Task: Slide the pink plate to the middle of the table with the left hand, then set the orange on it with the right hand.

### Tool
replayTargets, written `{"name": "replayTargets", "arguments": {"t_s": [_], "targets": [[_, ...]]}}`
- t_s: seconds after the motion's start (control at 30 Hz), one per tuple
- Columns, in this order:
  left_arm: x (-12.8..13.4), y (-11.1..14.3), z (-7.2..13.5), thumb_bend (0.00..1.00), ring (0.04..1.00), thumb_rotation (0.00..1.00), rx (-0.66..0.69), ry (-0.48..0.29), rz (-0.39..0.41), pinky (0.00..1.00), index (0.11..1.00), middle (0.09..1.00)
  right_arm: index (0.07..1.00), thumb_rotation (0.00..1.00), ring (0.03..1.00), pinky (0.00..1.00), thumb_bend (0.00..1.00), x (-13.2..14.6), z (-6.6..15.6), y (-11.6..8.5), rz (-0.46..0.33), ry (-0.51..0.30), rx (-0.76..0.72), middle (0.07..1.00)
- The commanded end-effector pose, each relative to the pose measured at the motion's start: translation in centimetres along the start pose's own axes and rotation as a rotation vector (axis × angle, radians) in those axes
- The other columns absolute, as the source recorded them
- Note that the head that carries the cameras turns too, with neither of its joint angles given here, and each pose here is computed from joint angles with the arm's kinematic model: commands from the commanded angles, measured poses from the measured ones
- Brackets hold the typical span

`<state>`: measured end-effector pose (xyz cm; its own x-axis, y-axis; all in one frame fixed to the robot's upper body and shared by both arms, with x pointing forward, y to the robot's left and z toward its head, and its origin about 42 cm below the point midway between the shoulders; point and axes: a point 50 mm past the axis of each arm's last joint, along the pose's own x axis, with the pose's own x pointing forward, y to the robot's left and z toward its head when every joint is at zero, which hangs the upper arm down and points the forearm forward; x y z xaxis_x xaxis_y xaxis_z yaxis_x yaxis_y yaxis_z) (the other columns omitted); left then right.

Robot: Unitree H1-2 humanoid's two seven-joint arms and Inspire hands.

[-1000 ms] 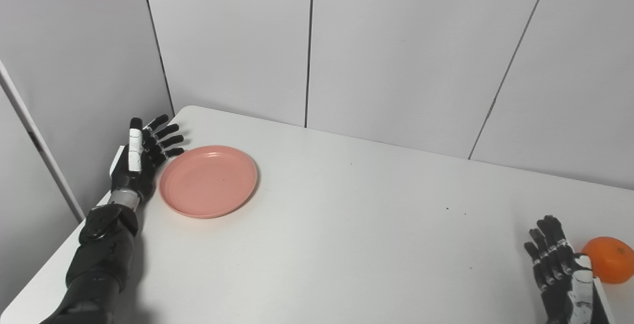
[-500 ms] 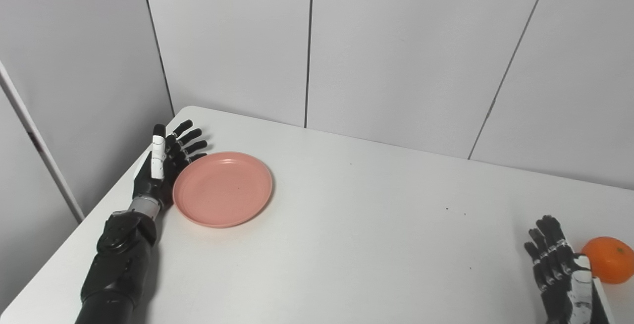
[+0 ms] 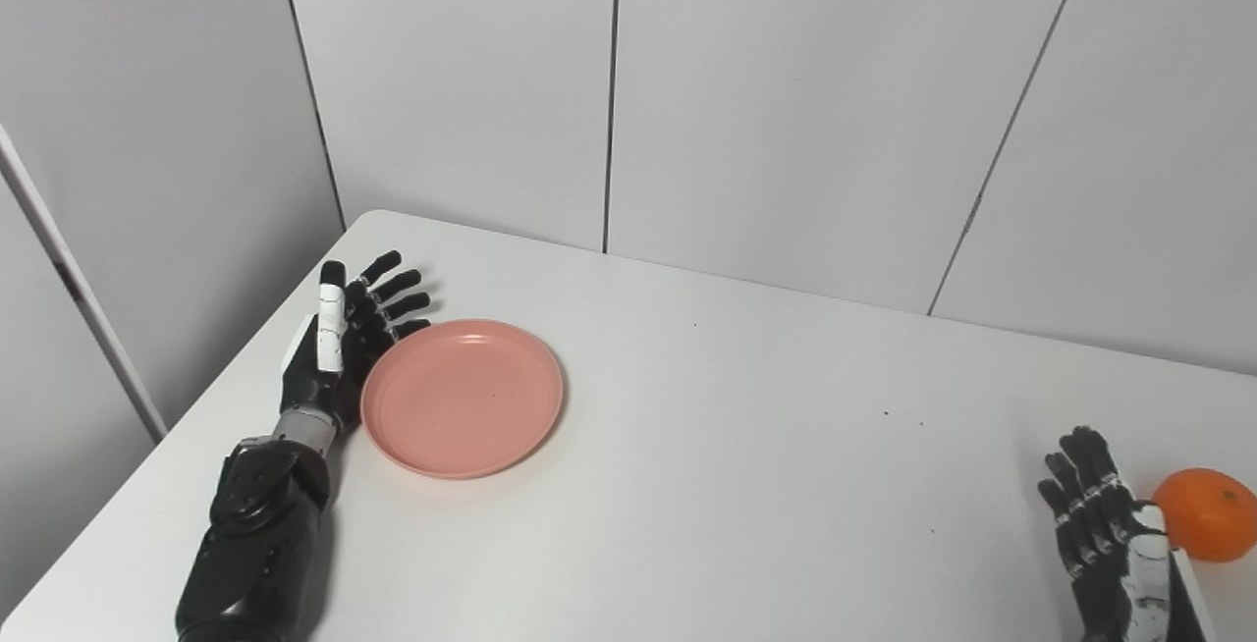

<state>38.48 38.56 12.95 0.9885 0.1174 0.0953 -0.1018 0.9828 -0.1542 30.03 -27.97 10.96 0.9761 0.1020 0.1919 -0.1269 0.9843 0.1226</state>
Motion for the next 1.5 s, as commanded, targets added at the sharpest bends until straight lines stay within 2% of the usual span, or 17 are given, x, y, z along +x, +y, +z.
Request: {"name": "replayTargets", "arguments": {"t_s": [0.0, 0.2, 0.37, 0.6, 0.77, 0.93, 1.1, 1.47], "targets": [[-0.5, -1.2, -0.3, 0.92, 0.747, 1.0, -0.011, 0.011, -0.006, 0.65, 0.807, 0.805, 0.957, 1.0, 0.981, 1.0, 0.82, -4.7, -4.7, 0.5, -0.057, 0.176, 0.062, 0.974], [-1.2, -3.1, -0.2, 0.87, 0.738, 1.0, -0.03, 0.013, -0.013, 0.66, 0.811, 0.81, 0.953, 1.0, 0.976, 1.0, 0.82, -4.7, -4.7, 0.6, -0.061, 0.174, 0.061, 0.969], [-1.9, -4.8, 0.2, 0.95, 0.737, 0.98, -0.007, 0.013, -0.013, 0.67, 0.788, 0.798, 0.951, 0.99, 0.979, 1.0, 0.83, -4.6, -4.7, 0.7, -0.056, 0.173, 0.065, 0.973], [-3.0, -6.5, 0.0, 0.96, 0.754, 0.97, -0.017, 0.033, -0.048, 0.69, 0.791, 0.811, 0.935, 0.98, 0.97, 1.0, 0.84, -4.6, -4.7, 0.8, -0.06, 0.168, 0.071, 0.962], [-3.8, -7.7, -0.6, 0.94, 0.736, 0.98, 0.01, 0.053, -0.042, 0.67, 0.78, 0.797, 0.938, 0.98, 0.969, 1.0, 0.85, -4.5, -4.7, 0.8, -0.058, 0.163, 0.068, 0.961], [-4.8, -9.3, -1.3, 0.97, 0.742, 0.99, 0.083, 0.057, -0.041, 0.73, 0.776, 0.786, 0.933, 0.97, 0.969, 1.0, 0.84, -4.5, -4.7, 0.9, -0.059, 0.165, 0.073, 0.959], [-5.5, -10.6, -1.6, 0.97, 0.74, 0.99, 0.111, 0.056, -0.057, 0.74, 0.775, 0.781, 0.934, 0.97, 0.968, 1.0, 0.84, -4.4, -4.7, 1.0, -0.057, 0.165, 0.07, 0.958], [-6.0, -14.1, -2.7, 0.95, 0.751, 0.98, 0.039, 0.085, -0.051, 0.74, 0.793, 0.79, 0.935, 0.99, 0.964, 1.0, 0.83, -4.4, -4.6, 1.3, -0.053, 0.161, 0.068, 0.957]]}}
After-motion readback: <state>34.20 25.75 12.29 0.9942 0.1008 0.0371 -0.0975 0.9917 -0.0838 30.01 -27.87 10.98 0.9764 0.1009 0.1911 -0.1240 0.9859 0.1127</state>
